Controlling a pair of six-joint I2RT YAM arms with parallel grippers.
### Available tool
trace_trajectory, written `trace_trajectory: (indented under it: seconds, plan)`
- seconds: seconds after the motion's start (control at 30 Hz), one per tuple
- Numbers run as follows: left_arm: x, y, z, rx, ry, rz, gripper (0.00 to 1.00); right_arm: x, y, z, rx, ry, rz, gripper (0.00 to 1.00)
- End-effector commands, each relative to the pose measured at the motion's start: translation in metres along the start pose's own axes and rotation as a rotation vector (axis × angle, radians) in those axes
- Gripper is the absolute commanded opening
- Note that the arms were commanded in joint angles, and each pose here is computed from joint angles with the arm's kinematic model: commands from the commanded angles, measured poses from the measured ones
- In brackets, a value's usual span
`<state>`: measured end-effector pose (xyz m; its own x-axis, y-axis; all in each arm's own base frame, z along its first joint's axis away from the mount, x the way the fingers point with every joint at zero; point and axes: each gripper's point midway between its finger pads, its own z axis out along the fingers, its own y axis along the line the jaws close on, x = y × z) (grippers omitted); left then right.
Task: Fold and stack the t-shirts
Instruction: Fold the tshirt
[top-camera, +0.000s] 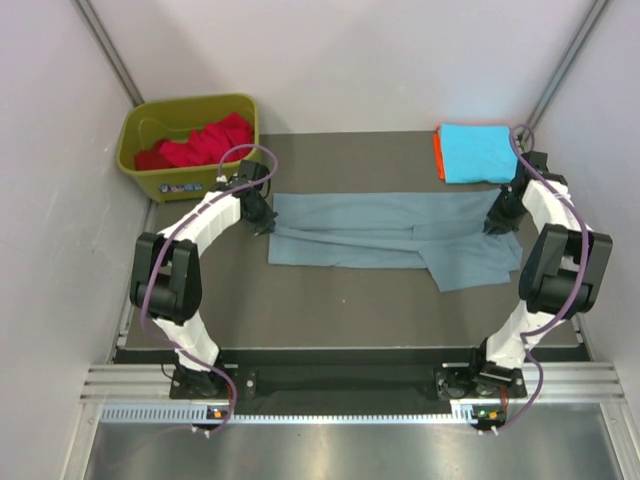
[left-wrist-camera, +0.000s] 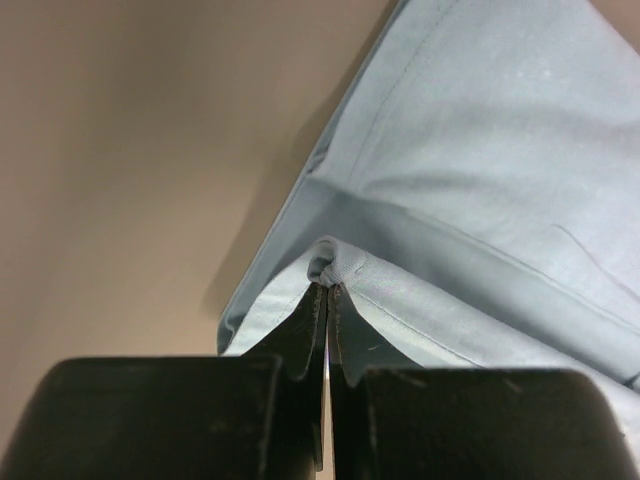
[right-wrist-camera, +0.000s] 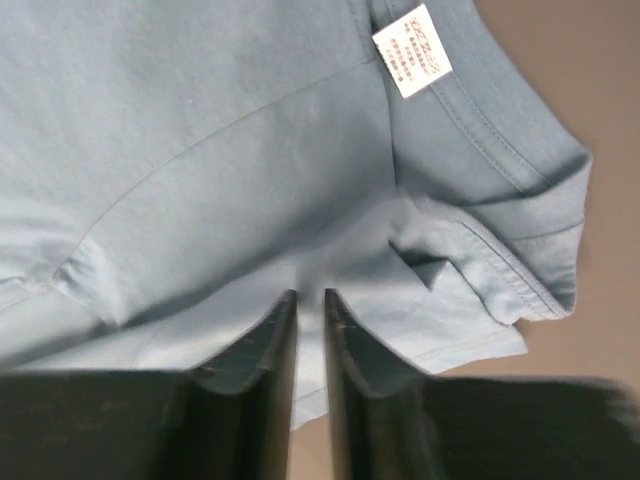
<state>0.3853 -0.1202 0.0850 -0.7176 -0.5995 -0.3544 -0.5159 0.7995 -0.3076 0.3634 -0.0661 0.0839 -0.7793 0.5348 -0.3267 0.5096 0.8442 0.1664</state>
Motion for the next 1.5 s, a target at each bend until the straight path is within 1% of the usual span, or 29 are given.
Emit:
trace_trajectory:
  seconds: [0.0, 0.07, 0.1, 0.13, 0.17, 0.2, 0.23, 0.27, 0.3, 0.33, 0.37, 0.4, 0.43, 0.47, 0.53, 0.57, 0.63, 0.73, 0.87, 0.93, 1.27, 1.4, 1.47]
  plan:
    - [-0.015, -0.008, 0.002, 0.015, -0.025, 0.016, 0.00, -0.020, 0.011, -0.004, -0.030, -0.036, -0.031, 0.20]
    - [-0.016, -0.010, 0.003, 0.024, -0.029, 0.035, 0.00, -0.020, 0.010, -0.003, -0.021, -0.030, -0.031, 0.33]
    - [-0.018, -0.012, 0.003, 0.034, -0.036, 0.043, 0.00, -0.019, 0.006, -0.004, -0.007, -0.029, -0.027, 0.43]
    - [-0.018, -0.012, 0.002, 0.043, -0.039, 0.062, 0.00, -0.020, 0.000, -0.008, 0.012, -0.037, -0.016, 0.47]
    - [-0.018, -0.014, 0.002, 0.055, -0.040, 0.076, 0.00, -0.012, -0.008, -0.010, 0.042, -0.024, -0.009, 0.54]
    - [-0.018, -0.016, 0.001, 0.068, -0.040, 0.088, 0.00, -0.008, -0.011, -0.013, 0.046, -0.024, 0.002, 0.57]
    - [-0.017, -0.018, 0.001, 0.081, -0.035, 0.111, 0.00, -0.009, -0.016, -0.027, 0.043, -0.057, 0.036, 0.58]
    - [-0.017, -0.019, 0.001, 0.093, -0.035, 0.123, 0.00, 0.005, -0.026, -0.025, 0.054, -0.038, 0.059, 0.60]
    - [-0.016, -0.020, 0.001, 0.107, -0.034, 0.135, 0.00, 0.008, -0.038, -0.029, 0.064, -0.046, 0.102, 0.61]
    - [-0.016, -0.025, 0.003, 0.137, -0.035, 0.155, 0.00, 0.013, -0.044, -0.031, 0.061, -0.047, 0.143, 0.61]
    - [-0.016, -0.026, 0.004, 0.141, -0.040, 0.161, 0.00, 0.028, -0.048, -0.034, 0.040, -0.036, 0.173, 0.59]
    - [-0.011, -0.028, 0.005, 0.161, -0.013, 0.168, 0.00, 0.033, -0.060, -0.034, 0.044, -0.029, 0.218, 0.58]
    - [-0.011, -0.031, 0.004, 0.177, -0.010, 0.175, 0.00, 0.040, -0.066, -0.031, 0.043, -0.014, 0.227, 0.56]
    - [-0.010, -0.033, 0.005, 0.185, -0.007, 0.178, 0.00, 0.051, -0.071, -0.027, 0.041, 0.010, 0.235, 0.50]
    - [-0.008, -0.035, 0.006, 0.201, 0.002, 0.185, 0.00, 0.057, -0.084, -0.023, 0.053, 0.021, 0.251, 0.42]
    - [-0.008, -0.039, 0.005, 0.219, 0.004, 0.186, 0.00, 0.059, -0.089, -0.020, 0.056, 0.019, 0.260, 0.30]
    - [-0.007, -0.041, 0.004, 0.233, 0.013, 0.189, 0.00, 0.058, -0.100, -0.016, 0.058, 0.006, 0.276, 0.25]
    - [-0.004, -0.045, 0.004, 0.258, 0.027, 0.189, 0.00, 0.059, -0.111, -0.007, 0.075, 0.004, 0.271, 0.25]
    - [0.002, -0.044, 0.009, 0.263, 0.049, 0.184, 0.00, 0.062, -0.110, 0.001, 0.055, 0.006, 0.271, 0.26]
    - [0.004, -0.044, 0.010, 0.263, 0.061, 0.182, 0.00, 0.064, -0.112, 0.004, 0.062, 0.008, 0.268, 0.29]
    - [0.003, -0.045, 0.012, 0.252, 0.070, 0.176, 0.00, 0.072, -0.115, 0.018, 0.078, 0.032, 0.305, 0.34]
    - [0.004, -0.043, 0.012, 0.241, 0.072, 0.176, 0.00, 0.069, -0.114, 0.027, 0.066, 0.036, 0.312, 0.33]
    - [0.004, -0.041, 0.013, 0.232, 0.072, 0.175, 0.00, 0.067, -0.115, 0.032, 0.070, 0.027, 0.311, 0.29]
